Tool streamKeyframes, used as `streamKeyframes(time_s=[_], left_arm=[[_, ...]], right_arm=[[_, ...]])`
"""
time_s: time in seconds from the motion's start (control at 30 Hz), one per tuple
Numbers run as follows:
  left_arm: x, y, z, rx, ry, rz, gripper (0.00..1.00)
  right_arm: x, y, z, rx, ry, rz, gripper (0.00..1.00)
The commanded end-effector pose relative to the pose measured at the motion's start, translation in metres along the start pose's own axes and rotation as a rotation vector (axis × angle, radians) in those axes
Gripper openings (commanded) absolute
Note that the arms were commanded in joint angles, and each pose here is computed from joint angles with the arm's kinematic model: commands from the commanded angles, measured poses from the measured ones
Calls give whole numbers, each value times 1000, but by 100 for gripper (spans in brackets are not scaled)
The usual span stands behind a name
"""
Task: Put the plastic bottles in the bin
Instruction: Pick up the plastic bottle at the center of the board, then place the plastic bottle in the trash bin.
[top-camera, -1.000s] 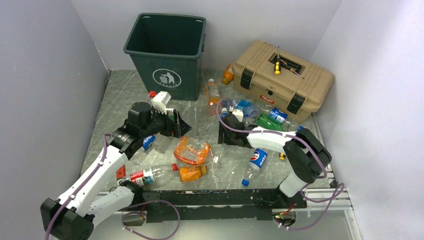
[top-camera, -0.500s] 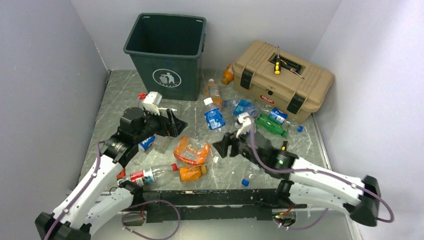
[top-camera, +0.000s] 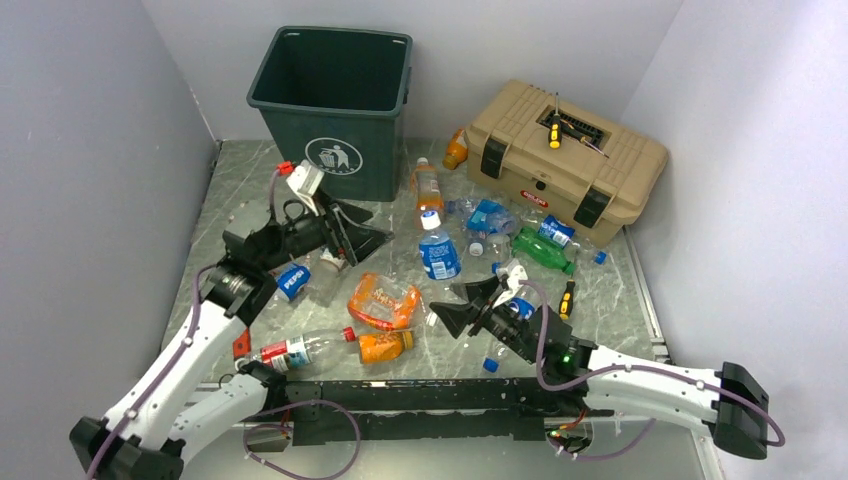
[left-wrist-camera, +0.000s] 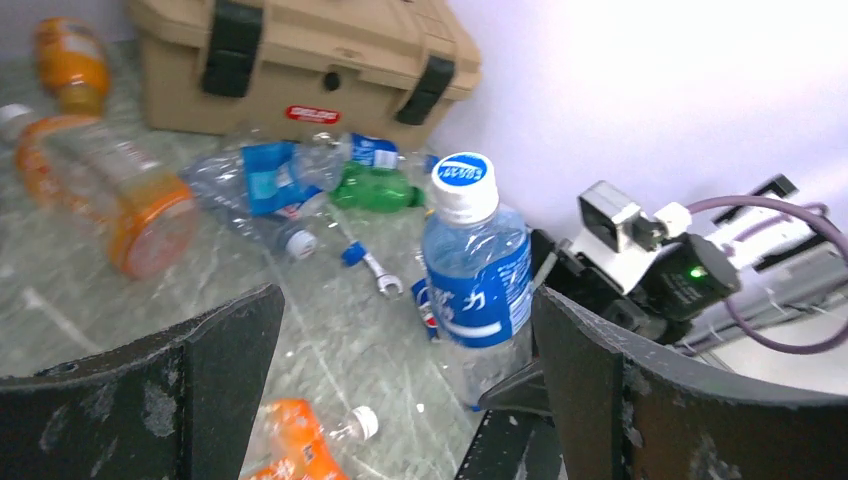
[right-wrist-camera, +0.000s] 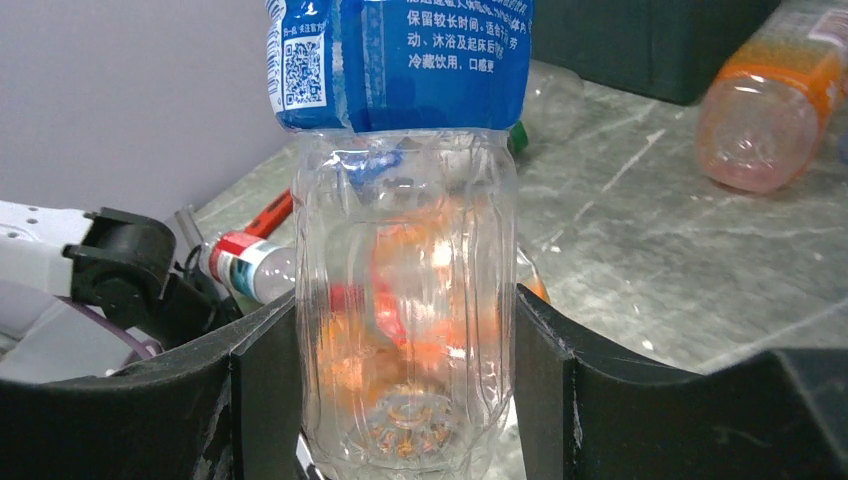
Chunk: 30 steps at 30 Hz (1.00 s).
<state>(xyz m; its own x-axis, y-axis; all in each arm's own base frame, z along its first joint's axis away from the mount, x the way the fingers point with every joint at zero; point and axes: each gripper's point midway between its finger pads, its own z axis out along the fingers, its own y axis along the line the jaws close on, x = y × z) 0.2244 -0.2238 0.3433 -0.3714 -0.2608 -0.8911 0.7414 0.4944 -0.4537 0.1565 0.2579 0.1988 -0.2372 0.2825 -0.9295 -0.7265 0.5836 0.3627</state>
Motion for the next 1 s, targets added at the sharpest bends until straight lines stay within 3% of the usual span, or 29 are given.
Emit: streamKeyframes(time_s=[0.0,0.23,0.77,0.9,0.97], left_arm=[[-20,-43,15,258,-1,-28,100],[-20,-47,33,343,-22,-59,98],[-15,-53,63,363,-4,-55,92],[-7,-57,68,364,30,-38,80],[-4,-58,68,366,35,-33,69]], right_arm=[[-59,37,8,-152,-252,63,40],[-52,42,21,-144,-239,47,38],[-35,45,28,-140,-178,-15,38],[-34,45,29,-136,-171,-20,38],[-34,44,28,-134,-169,-22,38]])
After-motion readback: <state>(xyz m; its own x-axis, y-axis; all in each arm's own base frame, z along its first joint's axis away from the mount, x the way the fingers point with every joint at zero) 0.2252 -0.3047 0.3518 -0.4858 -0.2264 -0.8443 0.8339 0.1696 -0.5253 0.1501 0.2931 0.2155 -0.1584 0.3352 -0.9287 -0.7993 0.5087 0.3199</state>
